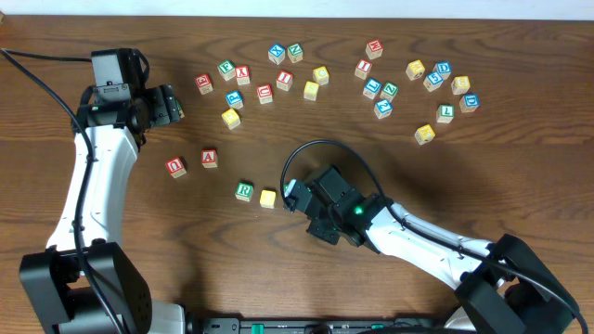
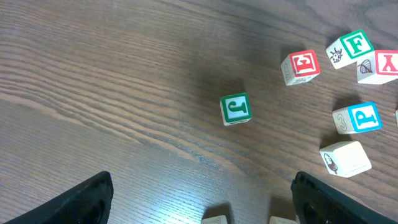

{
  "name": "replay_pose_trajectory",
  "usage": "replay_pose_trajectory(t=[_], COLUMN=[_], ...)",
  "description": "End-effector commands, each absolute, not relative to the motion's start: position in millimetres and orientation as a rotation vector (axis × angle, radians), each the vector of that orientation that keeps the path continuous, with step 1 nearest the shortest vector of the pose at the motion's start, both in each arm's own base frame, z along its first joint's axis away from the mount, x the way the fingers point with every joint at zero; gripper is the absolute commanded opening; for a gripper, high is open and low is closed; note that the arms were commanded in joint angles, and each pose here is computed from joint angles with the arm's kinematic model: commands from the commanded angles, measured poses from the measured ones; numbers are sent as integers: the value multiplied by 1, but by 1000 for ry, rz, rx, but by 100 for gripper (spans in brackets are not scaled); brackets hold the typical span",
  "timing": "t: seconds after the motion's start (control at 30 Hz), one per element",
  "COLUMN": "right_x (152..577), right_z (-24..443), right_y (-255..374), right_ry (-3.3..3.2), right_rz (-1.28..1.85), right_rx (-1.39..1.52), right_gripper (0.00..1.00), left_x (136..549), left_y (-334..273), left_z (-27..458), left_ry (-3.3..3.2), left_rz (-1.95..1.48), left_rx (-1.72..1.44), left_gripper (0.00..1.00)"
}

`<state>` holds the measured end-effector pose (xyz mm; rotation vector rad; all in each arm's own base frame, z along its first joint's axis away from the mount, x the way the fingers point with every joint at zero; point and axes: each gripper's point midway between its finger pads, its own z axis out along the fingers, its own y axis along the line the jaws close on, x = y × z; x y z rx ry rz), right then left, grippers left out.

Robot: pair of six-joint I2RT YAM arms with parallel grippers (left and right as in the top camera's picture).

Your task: Spell out ROBOT

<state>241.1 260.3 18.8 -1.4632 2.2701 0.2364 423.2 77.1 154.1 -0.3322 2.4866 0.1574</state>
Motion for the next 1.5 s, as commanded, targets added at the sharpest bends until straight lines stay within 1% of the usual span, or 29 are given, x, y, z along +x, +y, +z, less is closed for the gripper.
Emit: replay_pose_trajectory(t=[0.0,0.23,0.53,0.8,1.47], right_x=[242,244,249,260,268], right_z=[20,20,7,12,13], right_y=[262,264,265,268,261], right_ry=[2290,2313,2335,2304,2320], right_rz=[263,280,264,259,259], right_rx=[-1411,-1353,-1331,-1294,-1256], right_gripper=[1,1,1,1,1], left_x=[421,421,421,421,422], left_y=[80,80,80,80,80], left_z=[162,162,162,162,162], left_ry=[2465,2464,2465,2465,2461], left_rz=[171,171,171,171,171], left_rx=[-345,-345,-345,-346,-345], left_gripper=[90,90,90,90,90])
